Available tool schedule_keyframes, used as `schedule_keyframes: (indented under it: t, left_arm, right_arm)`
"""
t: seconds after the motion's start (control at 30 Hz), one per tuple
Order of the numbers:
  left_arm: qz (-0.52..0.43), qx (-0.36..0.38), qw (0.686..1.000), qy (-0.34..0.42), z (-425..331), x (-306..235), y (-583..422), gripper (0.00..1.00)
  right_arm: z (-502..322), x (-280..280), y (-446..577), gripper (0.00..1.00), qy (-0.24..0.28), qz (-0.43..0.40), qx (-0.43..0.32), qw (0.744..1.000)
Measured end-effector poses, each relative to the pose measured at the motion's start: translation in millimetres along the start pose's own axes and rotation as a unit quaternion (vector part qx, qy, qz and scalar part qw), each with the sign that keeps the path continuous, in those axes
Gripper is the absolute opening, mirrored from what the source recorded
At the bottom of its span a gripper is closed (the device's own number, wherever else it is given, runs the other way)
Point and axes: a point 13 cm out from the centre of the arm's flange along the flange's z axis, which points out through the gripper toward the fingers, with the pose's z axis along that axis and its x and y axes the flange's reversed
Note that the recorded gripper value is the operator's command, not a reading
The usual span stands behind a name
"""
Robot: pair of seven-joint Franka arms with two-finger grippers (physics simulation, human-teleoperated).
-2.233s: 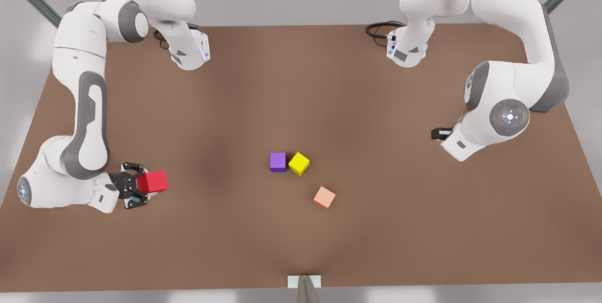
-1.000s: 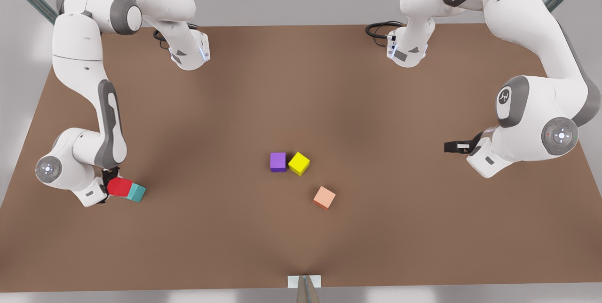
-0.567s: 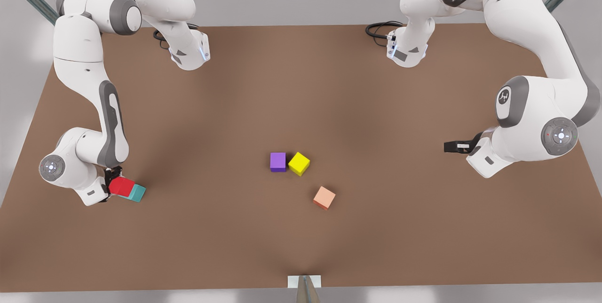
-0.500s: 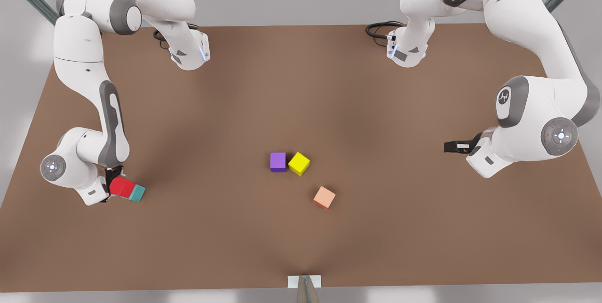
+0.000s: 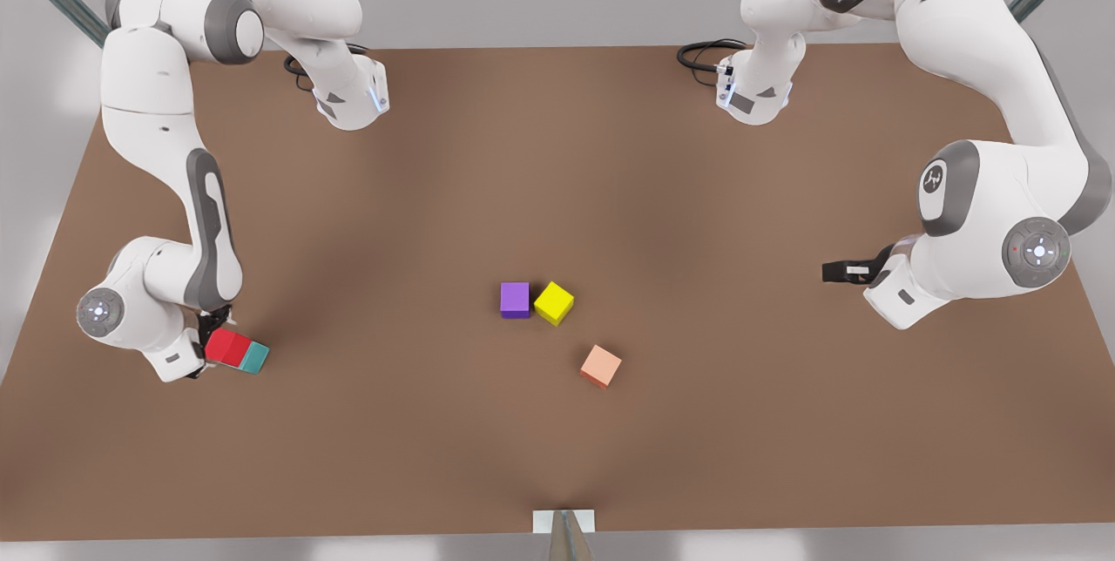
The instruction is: Pick up red wooden cube and pass to hand red wooden cube and place in blue wooden cube
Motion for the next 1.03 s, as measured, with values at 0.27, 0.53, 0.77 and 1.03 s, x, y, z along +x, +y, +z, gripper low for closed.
schedule_keyframes:
  t: [0.27, 0.53, 0.77, 1.03]
  left_arm:
    - [0.000, 0.000, 1.000, 0.000, 0, 0, 0, 1.00]
    - [0.000, 0.000, 1.000, 0.000, 0, 0, 0, 1.00]
    - [0.000, 0.000, 1.000, 0.000, 0, 0, 0, 1.00]
    - [0.000, 0.000, 1.000, 0.000, 0, 0, 0, 1.00]
  right_arm:
    - [-75, -33, -16, 1.00, -0.013, -0.013, 0.014, 1.000]
    - [-234, -156, 11, 1.00, -0.077, 0.118, 0.003, 0.990]
    - [-321, -126, 99, 1.00, -0.027, 0.269, -0.014, 0.963]
    - [-315, -109, 116, 1.00, -0.005, 0.398, -0.030, 0.917]
